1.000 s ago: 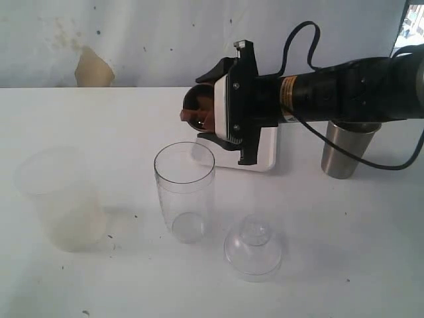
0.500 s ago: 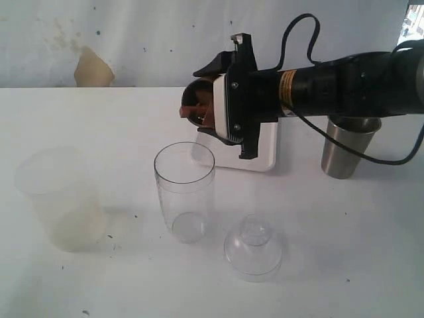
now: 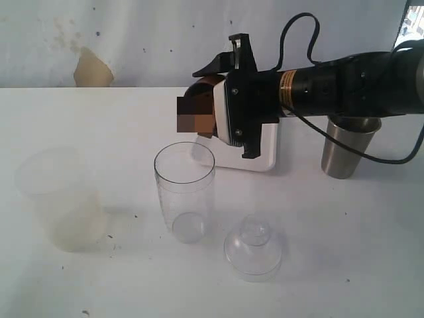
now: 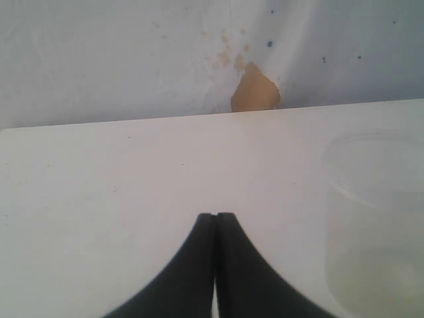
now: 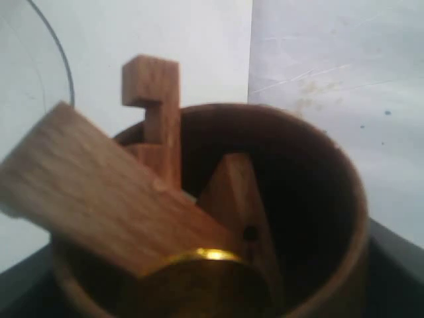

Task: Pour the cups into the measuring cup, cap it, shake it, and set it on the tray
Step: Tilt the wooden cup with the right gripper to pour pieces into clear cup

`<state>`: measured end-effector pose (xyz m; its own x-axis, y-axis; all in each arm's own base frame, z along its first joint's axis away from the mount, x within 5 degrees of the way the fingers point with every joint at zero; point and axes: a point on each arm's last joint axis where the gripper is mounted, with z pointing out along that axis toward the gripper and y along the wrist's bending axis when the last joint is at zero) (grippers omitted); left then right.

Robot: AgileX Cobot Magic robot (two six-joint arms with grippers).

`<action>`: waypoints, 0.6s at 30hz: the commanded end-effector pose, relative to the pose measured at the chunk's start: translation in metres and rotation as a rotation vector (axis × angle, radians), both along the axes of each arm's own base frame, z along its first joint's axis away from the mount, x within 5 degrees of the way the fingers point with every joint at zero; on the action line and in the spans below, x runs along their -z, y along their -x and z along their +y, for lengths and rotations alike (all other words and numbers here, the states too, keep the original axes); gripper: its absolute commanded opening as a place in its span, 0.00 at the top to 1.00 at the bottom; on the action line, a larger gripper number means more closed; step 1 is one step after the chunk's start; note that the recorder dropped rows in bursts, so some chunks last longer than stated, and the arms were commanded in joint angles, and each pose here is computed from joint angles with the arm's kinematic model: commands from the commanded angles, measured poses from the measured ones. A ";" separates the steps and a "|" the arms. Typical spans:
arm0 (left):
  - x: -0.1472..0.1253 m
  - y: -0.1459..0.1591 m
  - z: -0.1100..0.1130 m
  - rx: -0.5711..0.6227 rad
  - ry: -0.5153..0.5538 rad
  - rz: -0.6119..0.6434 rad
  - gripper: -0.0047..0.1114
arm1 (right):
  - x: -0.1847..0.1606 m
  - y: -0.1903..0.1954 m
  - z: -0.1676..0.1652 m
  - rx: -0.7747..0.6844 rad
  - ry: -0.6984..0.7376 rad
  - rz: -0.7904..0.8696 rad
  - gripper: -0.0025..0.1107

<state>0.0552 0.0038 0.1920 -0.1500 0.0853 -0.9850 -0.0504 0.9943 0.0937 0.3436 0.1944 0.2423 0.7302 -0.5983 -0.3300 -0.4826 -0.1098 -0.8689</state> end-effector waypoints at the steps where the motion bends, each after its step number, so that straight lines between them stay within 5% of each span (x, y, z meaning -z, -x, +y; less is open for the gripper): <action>1: 0.000 0.000 0.000 0.001 0.011 -0.002 0.96 | -0.010 0.001 0.001 -0.024 -0.003 -0.054 0.98; 18: 0.000 0.000 0.000 0.001 0.011 -0.002 0.96 | -0.007 0.006 0.013 -0.062 0.108 -0.171 0.98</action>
